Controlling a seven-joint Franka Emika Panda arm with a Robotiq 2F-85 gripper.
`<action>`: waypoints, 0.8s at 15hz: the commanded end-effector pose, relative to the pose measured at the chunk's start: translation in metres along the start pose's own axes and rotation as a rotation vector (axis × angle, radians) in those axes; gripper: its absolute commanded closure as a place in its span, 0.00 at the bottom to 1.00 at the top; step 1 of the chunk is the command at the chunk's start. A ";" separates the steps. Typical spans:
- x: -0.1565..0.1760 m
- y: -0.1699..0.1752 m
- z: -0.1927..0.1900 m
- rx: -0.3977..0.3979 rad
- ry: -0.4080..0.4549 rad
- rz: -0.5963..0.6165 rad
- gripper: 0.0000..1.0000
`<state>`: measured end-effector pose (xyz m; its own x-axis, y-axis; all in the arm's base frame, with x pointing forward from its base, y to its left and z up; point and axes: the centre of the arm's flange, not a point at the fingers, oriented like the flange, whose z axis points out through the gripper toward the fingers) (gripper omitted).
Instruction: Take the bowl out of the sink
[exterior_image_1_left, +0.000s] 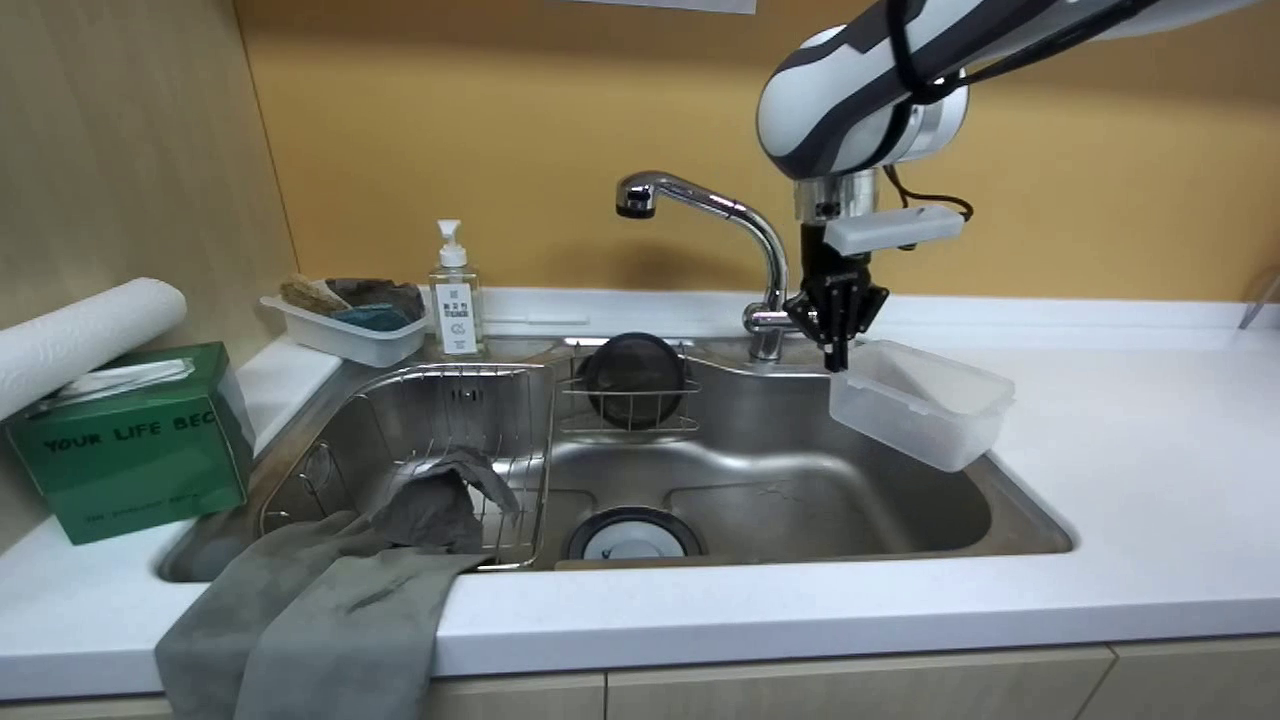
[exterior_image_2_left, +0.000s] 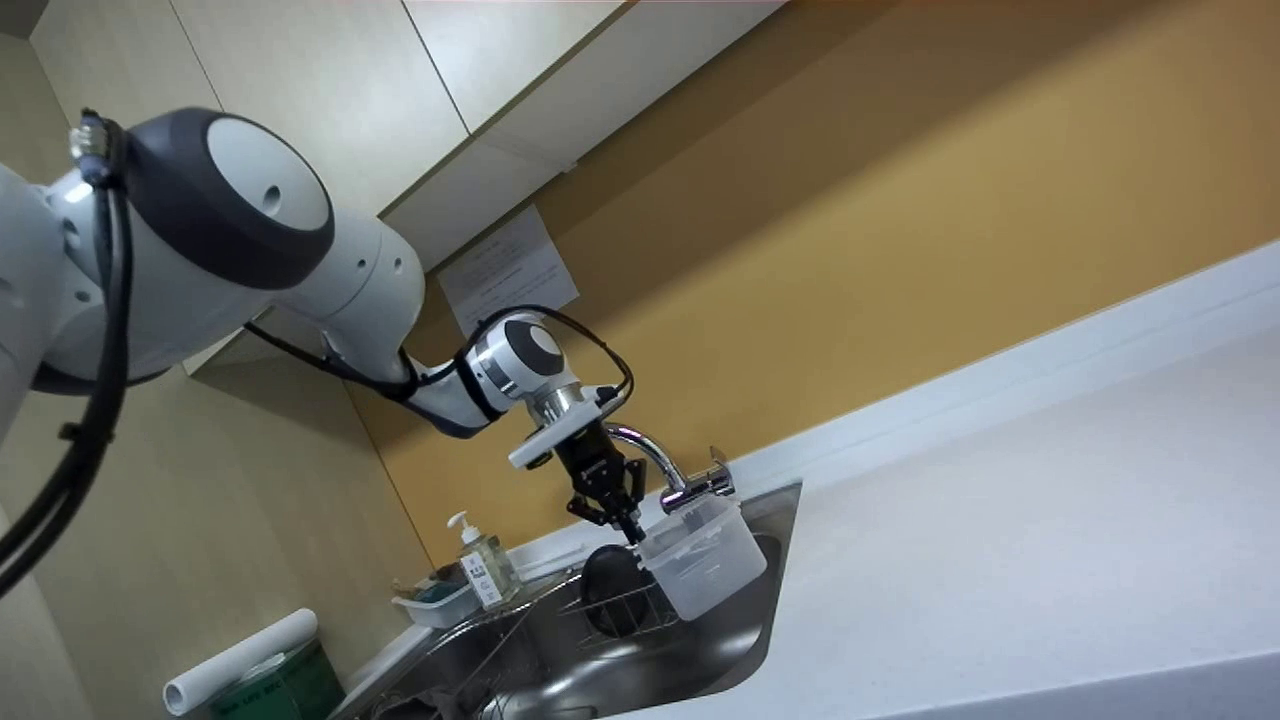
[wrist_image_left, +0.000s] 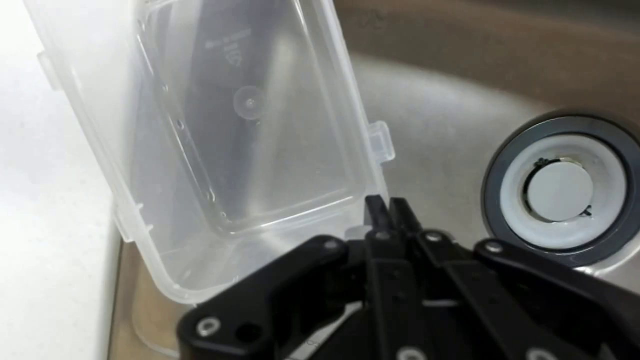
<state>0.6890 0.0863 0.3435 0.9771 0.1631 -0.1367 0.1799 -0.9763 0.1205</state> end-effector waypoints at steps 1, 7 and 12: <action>-0.046 0.041 -0.008 0.069 0.016 0.120 0.99; -0.084 0.104 0.012 0.160 0.102 0.289 0.99; -0.114 0.134 0.024 0.170 0.180 0.387 0.99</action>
<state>0.6324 -0.0577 0.3476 0.9899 -0.1397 0.0243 -0.1391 -0.9900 -0.0217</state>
